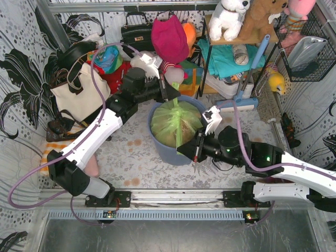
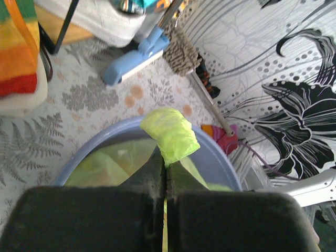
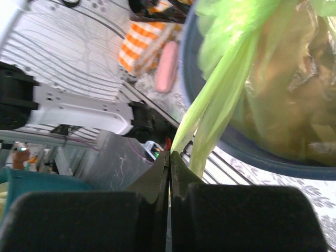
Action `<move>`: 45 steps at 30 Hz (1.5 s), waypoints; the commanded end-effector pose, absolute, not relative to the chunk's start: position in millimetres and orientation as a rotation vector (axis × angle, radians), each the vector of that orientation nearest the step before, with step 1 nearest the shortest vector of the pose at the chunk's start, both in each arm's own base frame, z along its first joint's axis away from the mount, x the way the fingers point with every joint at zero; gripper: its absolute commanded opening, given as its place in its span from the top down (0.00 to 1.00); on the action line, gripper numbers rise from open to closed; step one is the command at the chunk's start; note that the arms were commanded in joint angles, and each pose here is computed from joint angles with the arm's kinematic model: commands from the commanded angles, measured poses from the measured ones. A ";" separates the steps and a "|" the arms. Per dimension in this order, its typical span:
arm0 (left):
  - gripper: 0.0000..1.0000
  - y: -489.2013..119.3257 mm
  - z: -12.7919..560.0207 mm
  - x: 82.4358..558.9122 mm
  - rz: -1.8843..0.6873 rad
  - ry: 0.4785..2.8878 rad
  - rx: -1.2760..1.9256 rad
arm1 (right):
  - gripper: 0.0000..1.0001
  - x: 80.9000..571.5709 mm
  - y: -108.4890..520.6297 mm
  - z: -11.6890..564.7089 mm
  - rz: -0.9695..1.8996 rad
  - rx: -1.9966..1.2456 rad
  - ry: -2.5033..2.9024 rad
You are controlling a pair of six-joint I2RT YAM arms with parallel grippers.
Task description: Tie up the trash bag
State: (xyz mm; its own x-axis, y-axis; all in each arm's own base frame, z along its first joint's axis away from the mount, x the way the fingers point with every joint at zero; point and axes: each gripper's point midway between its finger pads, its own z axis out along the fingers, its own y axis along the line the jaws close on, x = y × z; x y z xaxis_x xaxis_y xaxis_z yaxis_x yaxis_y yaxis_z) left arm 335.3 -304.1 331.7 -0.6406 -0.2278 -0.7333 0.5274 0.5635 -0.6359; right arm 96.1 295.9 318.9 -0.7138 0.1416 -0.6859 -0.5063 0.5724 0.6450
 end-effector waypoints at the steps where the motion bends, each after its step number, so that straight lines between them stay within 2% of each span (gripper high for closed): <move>1: 1.00 -294.6 384.6 351.5 -1.085 1.797 0.240 | 1.00 85.4 299.4 368.4 1.322 -0.302 1.972; 4: 1.00 -293.6 386.9 354.0 -1.075 1.796 0.238 | 1.00 81.1 297.4 370.4 1.360 -0.294 1.970; 13: 1.00 -295.0 338.5 358.9 -1.049 1.901 0.227 | 1.00 76.4 291.5 316.0 1.292 -0.264 2.125; 18: 1.00 -295.2 338.6 355.6 -1.065 1.901 0.225 | 1.00 88.0 280.3 323.8 1.234 -0.201 2.096; 19: 1.00 -295.0 339.6 355.3 -1.066 1.898 0.223 | 0.92 91.1 278.2 328.0 1.225 -0.187 2.081; 23: 1.00 -294.9 339.6 355.1 -1.069 1.899 0.223 | 0.48 98.1 279.7 341.2 1.232 -0.155 2.029; 26: 1.00 -296.5 338.0 354.8 -1.080 1.903 0.225 | 0.33 106.9 279.8 337.7 1.198 -0.091 2.033; 28: 1.00 -297.5 338.2 354.9 -1.087 1.901 0.226 | 0.30 113.1 279.2 335.9 1.184 -0.046 2.018; 41: 1.00 -297.5 343.7 350.3 -1.106 1.889 0.235 | 0.26 140.3 290.3 319.1 1.042 0.010 2.029; 45: 1.00 -297.9 346.1 349.2 -1.112 1.884 0.238 | 0.33 149.2 298.8 316.7 1.068 0.013 2.029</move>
